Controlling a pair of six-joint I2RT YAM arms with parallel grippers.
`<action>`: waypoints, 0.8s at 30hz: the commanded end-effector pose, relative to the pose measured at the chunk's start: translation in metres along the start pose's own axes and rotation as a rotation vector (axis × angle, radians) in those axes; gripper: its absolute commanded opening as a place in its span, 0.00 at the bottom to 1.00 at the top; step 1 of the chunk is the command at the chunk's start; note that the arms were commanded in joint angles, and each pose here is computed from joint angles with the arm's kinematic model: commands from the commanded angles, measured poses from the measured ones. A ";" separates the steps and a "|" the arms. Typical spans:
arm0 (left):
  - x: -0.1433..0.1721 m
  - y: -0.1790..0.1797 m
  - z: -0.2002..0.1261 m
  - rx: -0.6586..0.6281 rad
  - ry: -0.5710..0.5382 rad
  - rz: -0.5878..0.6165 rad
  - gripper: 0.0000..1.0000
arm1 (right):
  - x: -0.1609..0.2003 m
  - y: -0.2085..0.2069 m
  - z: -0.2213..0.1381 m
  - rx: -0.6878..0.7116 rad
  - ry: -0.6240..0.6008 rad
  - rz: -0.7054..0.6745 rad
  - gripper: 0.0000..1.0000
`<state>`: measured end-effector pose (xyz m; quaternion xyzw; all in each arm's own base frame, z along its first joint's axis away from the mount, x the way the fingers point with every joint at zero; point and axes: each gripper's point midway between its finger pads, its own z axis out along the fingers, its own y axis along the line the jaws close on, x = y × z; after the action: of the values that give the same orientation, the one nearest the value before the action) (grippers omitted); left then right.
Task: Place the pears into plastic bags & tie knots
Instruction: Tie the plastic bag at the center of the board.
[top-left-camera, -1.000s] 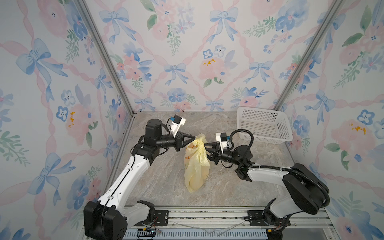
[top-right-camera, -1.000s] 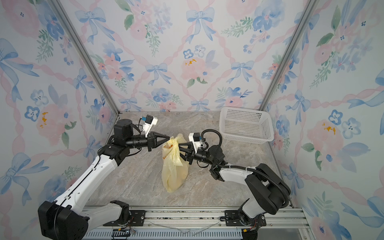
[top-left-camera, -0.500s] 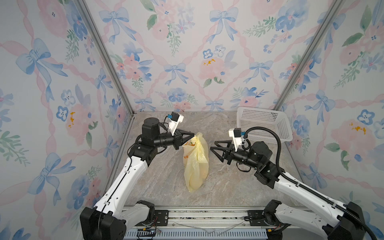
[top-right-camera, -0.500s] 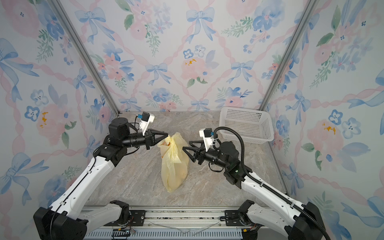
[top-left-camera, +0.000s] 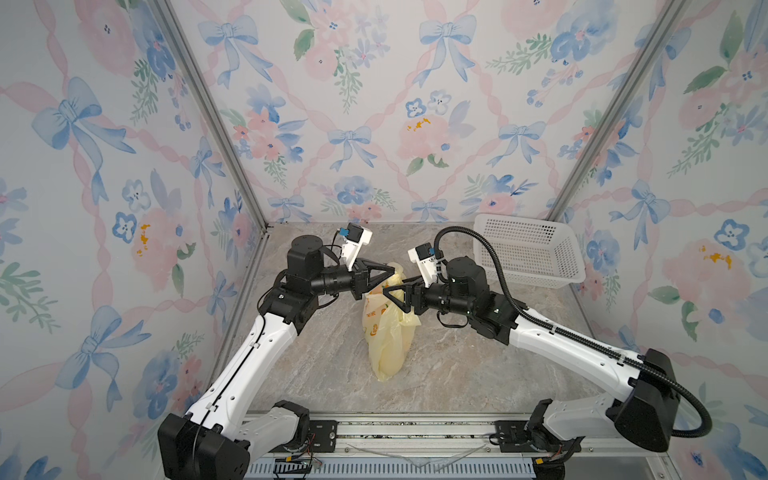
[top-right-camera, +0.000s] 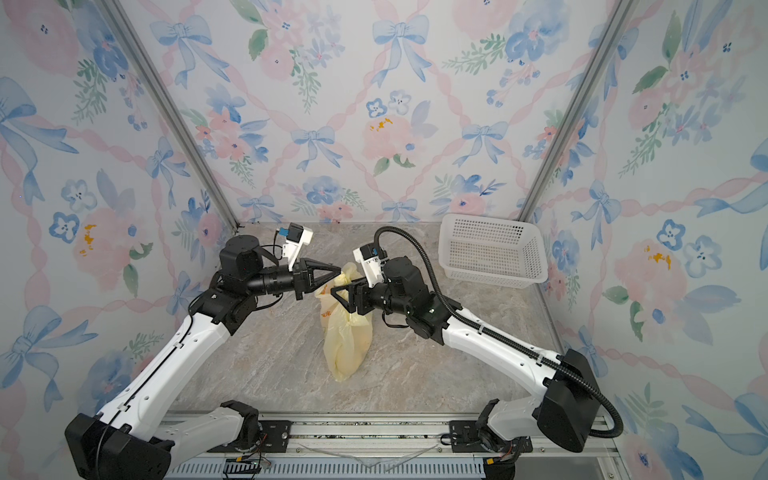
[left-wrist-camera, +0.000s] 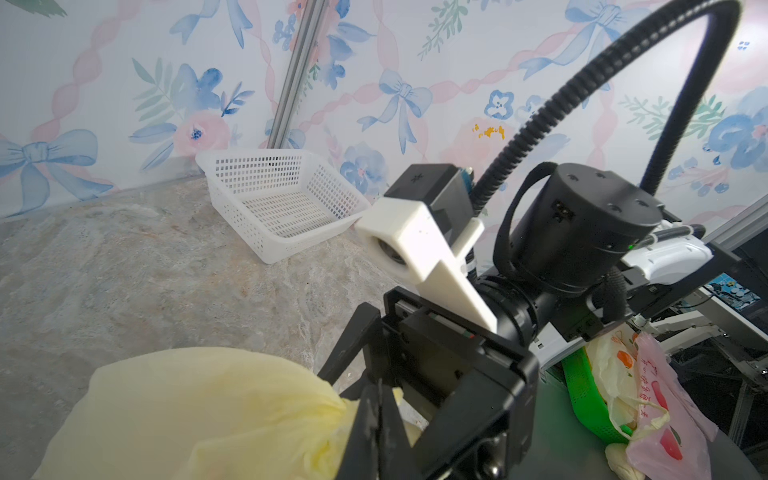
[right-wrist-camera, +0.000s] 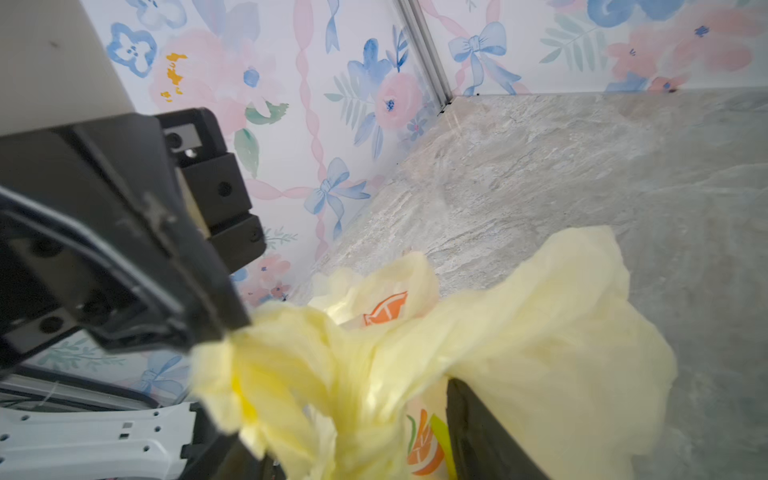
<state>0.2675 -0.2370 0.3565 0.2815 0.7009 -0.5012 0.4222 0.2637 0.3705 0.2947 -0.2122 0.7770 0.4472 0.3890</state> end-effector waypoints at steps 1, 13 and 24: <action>-0.016 -0.016 -0.002 0.032 -0.059 0.032 0.00 | -0.014 -0.007 -0.002 0.050 -0.046 -0.006 0.46; 0.011 0.014 0.002 -0.091 -0.003 0.045 0.78 | -0.019 -0.011 -0.010 0.016 -0.078 0.016 0.01; 0.027 0.036 0.013 -0.124 0.041 0.031 0.08 | -0.017 -0.008 -0.019 0.017 -0.065 0.023 0.04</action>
<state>0.2874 -0.2388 0.3182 0.2716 0.7319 -0.4570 0.4263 0.2783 0.3583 0.2915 -0.1868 0.7809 0.4401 0.4021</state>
